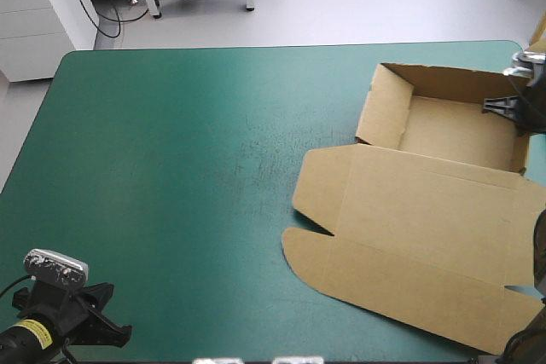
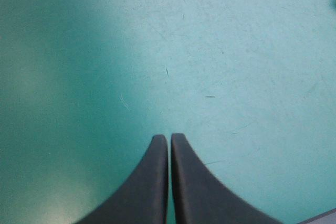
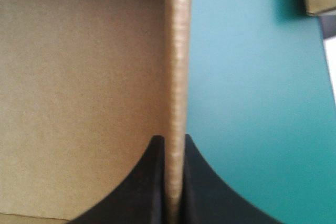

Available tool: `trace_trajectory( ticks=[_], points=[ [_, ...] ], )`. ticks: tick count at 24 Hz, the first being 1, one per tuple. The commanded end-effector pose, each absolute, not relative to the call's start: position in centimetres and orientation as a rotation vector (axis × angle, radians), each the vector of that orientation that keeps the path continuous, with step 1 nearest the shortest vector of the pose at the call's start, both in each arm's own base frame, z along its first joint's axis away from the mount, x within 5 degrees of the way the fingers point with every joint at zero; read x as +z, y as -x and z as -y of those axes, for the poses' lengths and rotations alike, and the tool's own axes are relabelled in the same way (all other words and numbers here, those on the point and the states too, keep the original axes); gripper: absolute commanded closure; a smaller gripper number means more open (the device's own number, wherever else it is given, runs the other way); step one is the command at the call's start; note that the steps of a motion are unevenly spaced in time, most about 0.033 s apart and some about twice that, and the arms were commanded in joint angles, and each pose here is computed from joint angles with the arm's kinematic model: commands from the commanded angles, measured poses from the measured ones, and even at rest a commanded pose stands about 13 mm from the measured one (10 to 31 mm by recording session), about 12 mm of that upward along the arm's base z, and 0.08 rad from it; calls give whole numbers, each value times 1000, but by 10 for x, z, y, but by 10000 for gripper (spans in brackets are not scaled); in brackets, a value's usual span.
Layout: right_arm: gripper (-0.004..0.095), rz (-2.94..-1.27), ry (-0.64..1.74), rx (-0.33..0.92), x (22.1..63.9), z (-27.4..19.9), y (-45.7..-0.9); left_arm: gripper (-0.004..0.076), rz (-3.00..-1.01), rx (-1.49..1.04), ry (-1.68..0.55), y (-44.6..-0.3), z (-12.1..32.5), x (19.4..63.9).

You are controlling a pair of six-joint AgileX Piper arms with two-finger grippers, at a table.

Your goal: Fold the box

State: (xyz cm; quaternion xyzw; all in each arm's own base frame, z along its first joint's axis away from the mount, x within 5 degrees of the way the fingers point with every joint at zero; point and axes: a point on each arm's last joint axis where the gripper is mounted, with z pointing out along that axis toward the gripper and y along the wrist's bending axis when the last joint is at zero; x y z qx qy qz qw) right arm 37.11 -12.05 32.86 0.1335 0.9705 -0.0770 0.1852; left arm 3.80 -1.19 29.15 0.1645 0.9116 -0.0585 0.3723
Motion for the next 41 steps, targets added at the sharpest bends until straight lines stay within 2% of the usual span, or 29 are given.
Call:
trace_trajectory(
  ticks=[1,4,8,14,16,21,24,32,33,35,37,38,41],
  points=[
    [929,-2607,-498,-309,363,160,-344,731,-2284,-168,-408,-42,14,299],
    [929,-2597,-606,-411,364,194,-326,731,-2286,-167,-409,-41,14,299],
    [929,-2565,-743,-418,364,217,-311,731,-2286,-167,-409,-41,14,299],
    [909,-2561,-768,-434,364,224,-307,731,-2286,-167,-409,-41,14,299],
    [859,-2561,-768,-434,364,224,-307,731,-2287,-169,-404,-41,14,299],
    [619,-2561,-768,-434,364,224,-307,731,-2287,-169,-404,-41,14,299],
    [549,-2560,-768,-428,364,223,-307,731,-2287,-169,-404,-41,14,299],
    [557,-2473,-728,-450,400,208,-286,731,-2287,-169,-404,-41,14,299],
    [582,-2475,-623,-462,411,201,-279,731,-2287,-169,-404,-41,14,299],
    [662,-2438,-581,-429,425,188,-266,731,-2287,-169,-404,-41,14,299],
    [821,-2427,-568,-390,429,175,-253,731,-2287,-169,-404,-41,14,299],
    [931,-2440,-568,-383,426,169,-243,731,-2287,-169,-404,-41,14,299],
    [924,-2458,-564,-379,418,151,-217,731,-2287,-169,-404,-41,14,299]
  ],
)
